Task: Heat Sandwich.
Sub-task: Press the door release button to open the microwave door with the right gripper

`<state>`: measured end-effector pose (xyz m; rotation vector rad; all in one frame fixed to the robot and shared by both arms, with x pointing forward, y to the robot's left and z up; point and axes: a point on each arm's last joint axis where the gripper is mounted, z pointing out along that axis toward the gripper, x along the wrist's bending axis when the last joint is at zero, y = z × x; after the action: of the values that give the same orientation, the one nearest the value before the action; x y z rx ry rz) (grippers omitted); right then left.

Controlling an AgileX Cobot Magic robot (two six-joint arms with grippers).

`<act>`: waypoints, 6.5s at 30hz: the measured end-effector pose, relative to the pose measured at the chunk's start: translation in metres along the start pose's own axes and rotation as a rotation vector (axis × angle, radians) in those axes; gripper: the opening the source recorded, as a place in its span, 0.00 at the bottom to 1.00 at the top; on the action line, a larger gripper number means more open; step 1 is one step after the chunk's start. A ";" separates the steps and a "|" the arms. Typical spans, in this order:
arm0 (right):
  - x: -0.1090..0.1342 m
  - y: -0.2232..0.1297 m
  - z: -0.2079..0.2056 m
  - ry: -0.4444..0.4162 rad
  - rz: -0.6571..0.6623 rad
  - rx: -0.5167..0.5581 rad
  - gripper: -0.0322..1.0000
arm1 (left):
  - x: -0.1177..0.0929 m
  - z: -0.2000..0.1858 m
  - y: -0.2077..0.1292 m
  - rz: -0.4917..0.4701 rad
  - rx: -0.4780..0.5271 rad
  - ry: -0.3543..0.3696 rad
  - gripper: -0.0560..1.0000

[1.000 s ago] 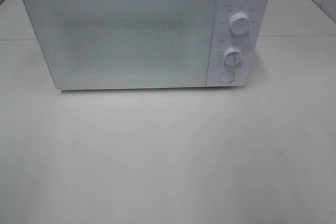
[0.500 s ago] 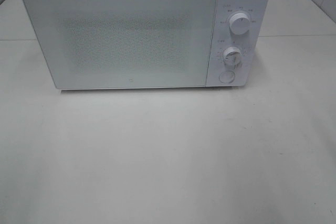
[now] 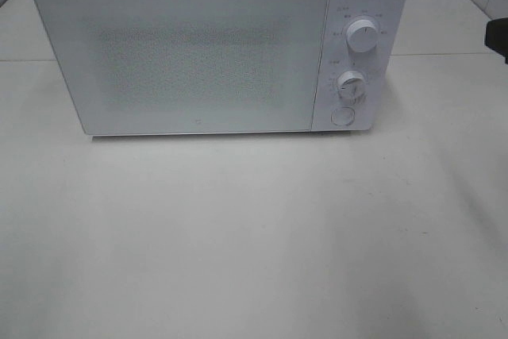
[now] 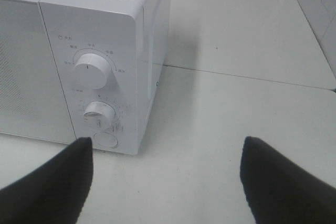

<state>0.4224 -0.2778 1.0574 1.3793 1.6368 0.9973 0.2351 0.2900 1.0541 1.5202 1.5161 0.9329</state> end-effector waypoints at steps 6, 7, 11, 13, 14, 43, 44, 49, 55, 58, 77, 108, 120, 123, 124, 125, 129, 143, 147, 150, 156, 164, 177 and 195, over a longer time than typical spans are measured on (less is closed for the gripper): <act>0.002 0.000 0.019 0.018 0.000 -0.026 0.76 | 0.000 0.000 0.000 0.000 0.000 0.000 0.99; 0.002 0.000 0.019 0.018 0.000 -0.026 0.76 | 0.000 0.000 0.000 0.000 0.000 0.000 0.99; 0.004 -0.002 0.036 0.032 0.000 -0.036 0.76 | 0.000 0.000 0.000 0.000 0.000 0.000 0.99; 0.005 -0.003 0.043 0.038 0.005 -0.042 0.76 | 0.000 0.000 0.000 0.000 0.000 0.000 0.99; 0.005 -0.004 0.046 0.041 0.014 -0.039 0.76 | 0.000 0.000 0.000 0.000 0.000 0.000 0.99; 0.014 -0.086 0.054 0.008 0.190 -0.078 0.76 | 0.000 0.000 0.000 0.000 0.000 0.000 0.99; 0.014 -0.086 0.054 0.008 0.190 -0.078 0.76 | 0.000 0.000 0.000 0.000 0.000 0.000 0.99; 0.028 -0.094 0.056 0.013 0.142 -0.075 0.76 | 0.000 0.000 0.000 0.000 0.000 0.000 0.99; 0.046 -0.103 0.062 0.021 0.129 -0.073 0.76 | 0.000 0.000 0.000 0.000 0.000 0.000 0.99; 0.055 -0.106 0.065 0.024 0.121 -0.082 0.76 | 0.000 0.000 0.000 0.000 0.000 0.000 0.99; 0.102 -0.133 0.079 -0.034 0.037 -0.027 0.76 | 0.000 0.000 0.000 0.000 0.000 0.000 0.99; 0.097 -0.134 0.079 -0.069 1.122 -0.079 0.76 | 0.000 0.000 0.000 0.000 0.000 0.000 0.99; 0.097 -0.134 0.079 -0.050 1.630 -0.100 0.47 | 0.000 0.000 0.000 0.000 0.000 0.000 0.99; 0.097 -0.134 0.079 -0.049 1.655 -0.101 0.38 | 0.000 0.000 0.000 0.000 0.000 0.000 0.99; 0.097 -0.134 0.079 -0.048 1.666 -0.101 0.27 | 0.000 0.000 0.000 0.000 0.000 0.000 0.99; 0.097 -0.134 0.079 -0.048 1.668 -0.101 0.21 | 0.000 0.000 0.000 0.000 0.000 0.000 0.99; 0.097 -0.134 0.079 -0.047 1.667 -0.101 0.07 | 0.000 0.000 0.000 0.000 0.000 0.000 0.99; 0.097 -0.133 0.080 -0.032 1.655 -0.088 0.05 | 0.000 0.000 0.000 0.000 0.000 0.000 0.99; 0.094 -0.130 0.087 -0.039 1.661 -0.070 0.05 | 0.000 0.000 0.000 0.000 0.000 0.000 0.99; 0.095 -0.125 0.094 -0.023 1.656 -0.048 0.05 | 0.000 0.000 0.000 0.000 0.000 0.000 0.99; 0.094 -0.119 0.110 -0.011 1.645 -0.031 0.05 | 0.000 0.000 0.000 0.000 0.000 0.000 0.99; 0.097 -0.120 0.140 -0.038 1.630 0.019 0.05 | 0.000 0.000 0.000 0.000 0.000 0.000 0.99; 0.093 -0.114 0.179 -0.065 1.639 0.037 0.05 | 0.000 0.000 0.000 0.000 0.000 0.000 0.99; 0.093 -0.114 0.224 -0.097 1.653 0.059 0.05 | 0.000 0.000 0.000 0.000 0.000 0.000 0.99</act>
<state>0.5687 -0.1785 0.8567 2.7409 0.0961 1.5988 0.2351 0.2900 1.0541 1.5202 1.5161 0.9329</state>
